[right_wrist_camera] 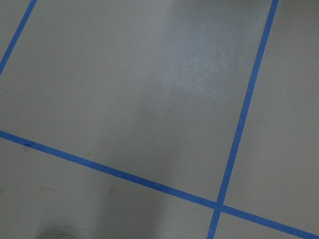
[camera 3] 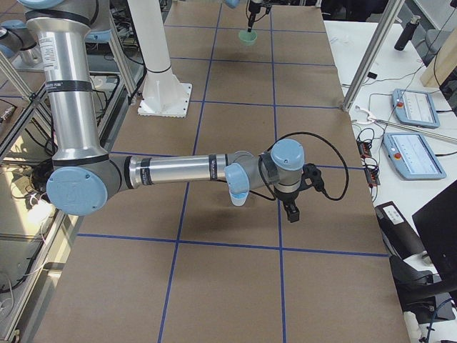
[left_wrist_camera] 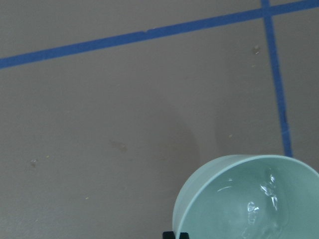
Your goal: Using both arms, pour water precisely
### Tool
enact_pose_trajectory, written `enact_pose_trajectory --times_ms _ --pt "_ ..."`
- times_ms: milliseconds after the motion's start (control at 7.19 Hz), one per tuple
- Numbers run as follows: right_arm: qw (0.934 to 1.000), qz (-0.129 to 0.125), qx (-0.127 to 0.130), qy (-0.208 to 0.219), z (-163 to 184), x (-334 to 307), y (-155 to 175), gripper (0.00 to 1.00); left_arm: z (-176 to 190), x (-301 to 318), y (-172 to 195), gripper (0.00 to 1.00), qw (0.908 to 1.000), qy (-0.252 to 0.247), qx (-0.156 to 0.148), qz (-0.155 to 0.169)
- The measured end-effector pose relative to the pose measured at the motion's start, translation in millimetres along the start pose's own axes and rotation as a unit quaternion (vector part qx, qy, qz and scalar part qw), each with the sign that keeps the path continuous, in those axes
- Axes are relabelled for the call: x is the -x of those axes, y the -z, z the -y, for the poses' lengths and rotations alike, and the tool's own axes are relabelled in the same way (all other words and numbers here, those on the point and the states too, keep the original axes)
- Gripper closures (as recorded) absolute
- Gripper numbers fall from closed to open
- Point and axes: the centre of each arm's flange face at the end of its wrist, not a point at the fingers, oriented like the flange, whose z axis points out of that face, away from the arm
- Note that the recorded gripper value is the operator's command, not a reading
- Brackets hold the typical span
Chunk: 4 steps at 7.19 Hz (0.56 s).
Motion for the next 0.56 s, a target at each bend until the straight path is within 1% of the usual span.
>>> enact_pose_trajectory --times_ms 278,556 --pt "1.0000 -0.002 0.001 0.000 0 0 2 0.01 1 25 -14 1.00 0.9997 0.022 0.014 0.005" --pt "1.0000 -0.003 -0.001 0.001 1 1 4 0.01 2 52 -18 1.00 0.9987 0.047 0.018 0.010"
